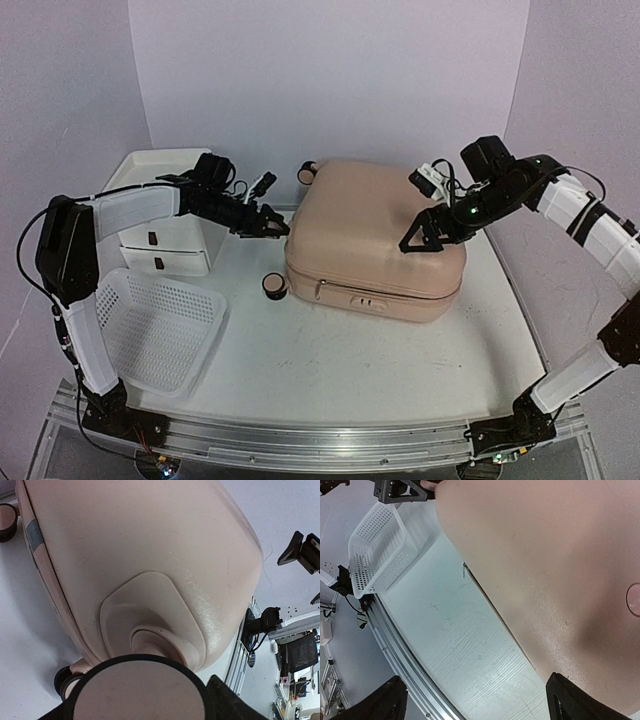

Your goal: Open, take out, and arrange the luggage

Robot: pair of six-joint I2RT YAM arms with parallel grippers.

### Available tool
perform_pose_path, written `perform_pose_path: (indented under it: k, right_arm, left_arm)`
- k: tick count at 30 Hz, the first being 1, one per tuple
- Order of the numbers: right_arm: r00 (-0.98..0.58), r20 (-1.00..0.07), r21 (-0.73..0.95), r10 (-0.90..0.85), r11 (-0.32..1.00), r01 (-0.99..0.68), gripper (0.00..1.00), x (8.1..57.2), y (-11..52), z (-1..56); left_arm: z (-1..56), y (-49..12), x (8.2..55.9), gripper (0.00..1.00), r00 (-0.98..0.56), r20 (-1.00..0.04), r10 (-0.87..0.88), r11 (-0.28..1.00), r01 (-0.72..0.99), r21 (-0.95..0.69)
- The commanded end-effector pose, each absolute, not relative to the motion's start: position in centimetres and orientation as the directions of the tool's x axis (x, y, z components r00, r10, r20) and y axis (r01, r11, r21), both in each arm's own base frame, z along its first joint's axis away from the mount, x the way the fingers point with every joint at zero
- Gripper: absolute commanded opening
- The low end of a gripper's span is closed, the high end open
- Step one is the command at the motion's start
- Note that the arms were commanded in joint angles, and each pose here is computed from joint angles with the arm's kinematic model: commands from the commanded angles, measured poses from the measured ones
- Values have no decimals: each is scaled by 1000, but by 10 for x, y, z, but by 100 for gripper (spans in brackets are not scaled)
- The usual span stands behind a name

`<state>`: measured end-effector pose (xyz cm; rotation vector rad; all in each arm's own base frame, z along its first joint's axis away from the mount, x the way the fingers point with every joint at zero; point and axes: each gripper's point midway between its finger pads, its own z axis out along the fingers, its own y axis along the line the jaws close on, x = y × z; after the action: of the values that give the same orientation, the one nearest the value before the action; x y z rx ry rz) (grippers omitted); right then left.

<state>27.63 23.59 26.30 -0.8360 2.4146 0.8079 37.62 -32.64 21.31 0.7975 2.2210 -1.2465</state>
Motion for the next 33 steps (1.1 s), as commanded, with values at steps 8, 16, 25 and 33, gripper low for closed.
perform_pose_path:
  k: [8, 16, 25, 33]
  right_arm:
    - [-424, -685, 168, -592, 439, -883, 98, 301, 306, 278]
    - [-72, -790, -4, -609, 122, -993, 98, 298, 359, 280]
    - [162, -803, -161, -574, -53, -986, 98, 309, 412, 259]
    - [252, -779, -265, -574, -63, -962, 98, 326, 443, 231]
  left_arm:
    - [250, -368, 329, 43, -701, -661, 266, 290, 712, -639]
    - [260, -395, 300, 40, -725, -644, 243, 216, 688, -693]
    - [255, -401, 293, 40, -754, -614, 234, 232, 656, -718]
    - [256, -400, 289, 41, -756, -612, 232, 225, 654, -722]
